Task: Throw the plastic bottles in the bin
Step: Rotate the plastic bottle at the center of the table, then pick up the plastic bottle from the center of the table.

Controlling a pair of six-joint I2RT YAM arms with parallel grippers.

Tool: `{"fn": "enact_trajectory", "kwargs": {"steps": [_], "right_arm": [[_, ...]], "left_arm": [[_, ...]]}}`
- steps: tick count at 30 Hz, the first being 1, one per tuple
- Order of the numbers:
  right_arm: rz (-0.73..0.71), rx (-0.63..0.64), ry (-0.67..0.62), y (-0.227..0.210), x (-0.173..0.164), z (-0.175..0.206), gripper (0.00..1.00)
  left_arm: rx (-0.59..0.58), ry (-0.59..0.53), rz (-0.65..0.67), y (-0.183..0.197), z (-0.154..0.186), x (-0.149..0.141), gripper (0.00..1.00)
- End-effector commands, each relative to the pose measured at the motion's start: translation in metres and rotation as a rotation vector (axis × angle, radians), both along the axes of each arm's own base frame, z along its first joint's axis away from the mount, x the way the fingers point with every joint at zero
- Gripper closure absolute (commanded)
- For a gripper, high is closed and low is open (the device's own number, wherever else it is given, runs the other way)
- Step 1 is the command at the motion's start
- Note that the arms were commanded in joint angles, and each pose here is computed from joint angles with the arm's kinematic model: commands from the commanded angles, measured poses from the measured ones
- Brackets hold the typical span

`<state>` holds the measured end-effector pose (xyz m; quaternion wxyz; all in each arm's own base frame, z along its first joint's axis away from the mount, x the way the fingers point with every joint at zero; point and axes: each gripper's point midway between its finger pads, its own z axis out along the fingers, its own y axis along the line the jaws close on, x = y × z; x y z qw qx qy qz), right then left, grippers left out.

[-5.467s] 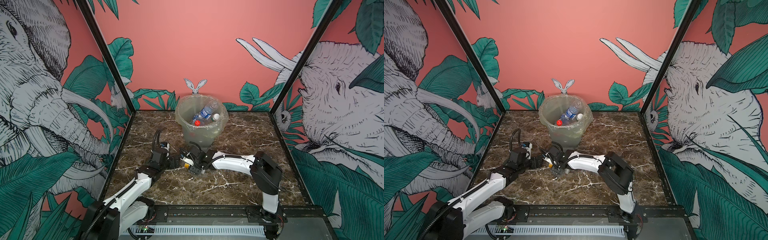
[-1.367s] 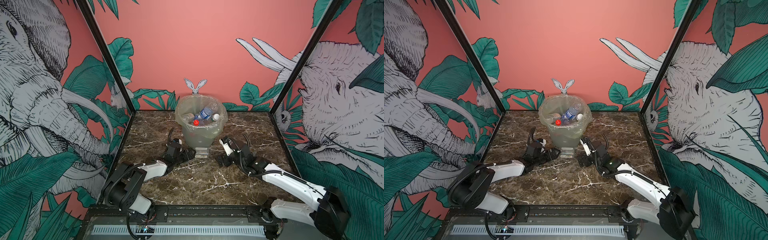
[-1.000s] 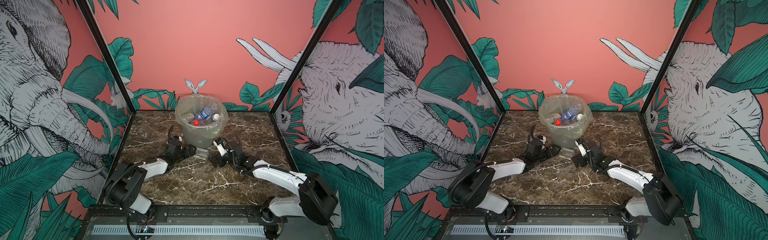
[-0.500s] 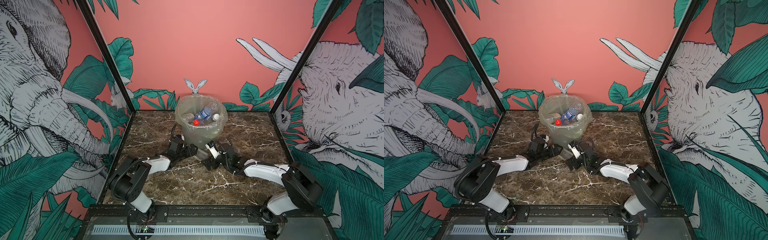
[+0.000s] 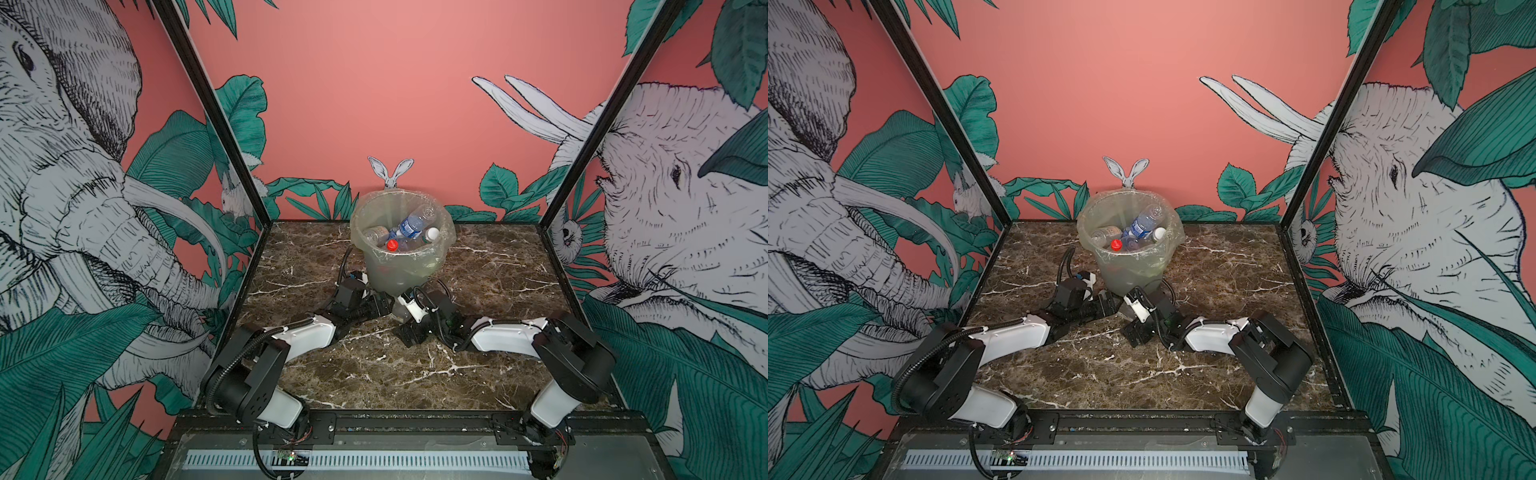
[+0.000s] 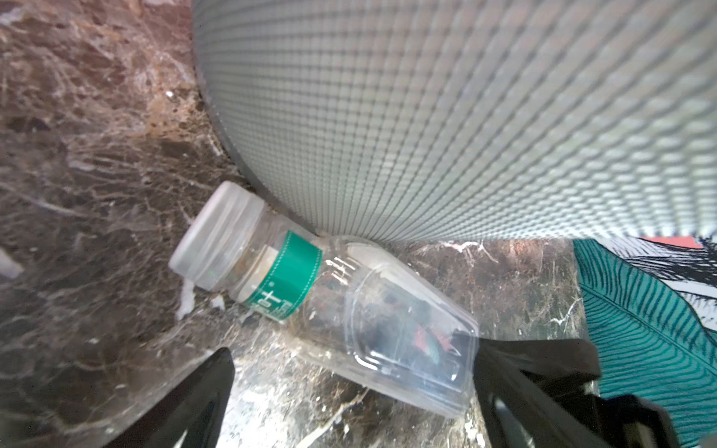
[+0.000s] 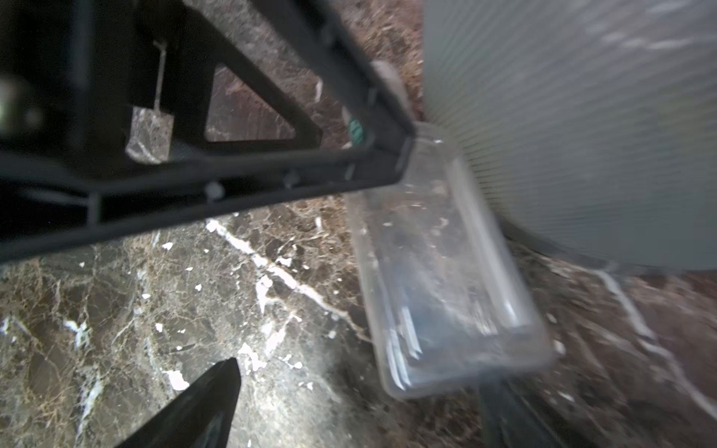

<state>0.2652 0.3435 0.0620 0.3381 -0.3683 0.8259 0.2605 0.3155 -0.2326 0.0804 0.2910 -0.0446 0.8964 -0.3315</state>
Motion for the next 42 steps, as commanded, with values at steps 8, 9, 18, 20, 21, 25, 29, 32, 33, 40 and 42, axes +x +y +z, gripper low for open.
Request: {"fn": "enact_trajectory", "kwargs": {"steps": [8,9,18,20,21,25,29,32,33,40,42], "right_arm": [[0.187,0.098,-0.003,0.044,-0.044,0.021,0.04],[0.193,0.114,0.002,0.044,-0.048,0.024,0.05],[0.114,0.112,-0.093,0.009,-0.051,0.058,0.03],[0.096,0.100,-0.112,-0.001,-0.052,0.061,0.03],[0.088,0.094,-0.117,-0.006,-0.052,0.061,0.03],[0.061,0.078,-0.123,-0.023,-0.053,0.062,0.03],[0.031,0.080,-0.133,-0.037,-0.052,0.066,0.03],[0.016,0.078,-0.144,-0.045,-0.053,0.071,0.03],[0.010,0.075,-0.149,-0.048,-0.052,0.073,0.03],[-0.005,0.058,-0.177,-0.061,-0.054,0.083,0.03],[-0.011,0.057,-0.181,-0.063,-0.053,0.084,0.03]], "left_arm": [[0.055,0.010,-0.011,0.006,-0.007,-0.004,0.03],[0.053,0.011,-0.009,0.005,-0.008,-0.003,0.03],[0.045,0.004,-0.034,-0.006,-0.007,0.004,0.03],[0.050,0.000,-0.035,-0.007,-0.008,0.004,0.04],[0.051,-0.002,-0.036,-0.007,-0.009,0.005,0.04],[0.050,-0.001,-0.030,-0.011,-0.012,0.008,0.06],[0.096,0.052,-0.016,-0.007,-0.025,0.006,0.10],[0.144,0.084,-0.009,0.001,-0.034,0.001,0.11],[0.158,0.089,-0.002,0.005,-0.035,-0.001,0.11],[0.335,0.075,-0.023,0.036,-0.025,-0.017,0.11],[0.396,0.089,-0.043,0.043,-0.028,-0.021,0.12]]}}
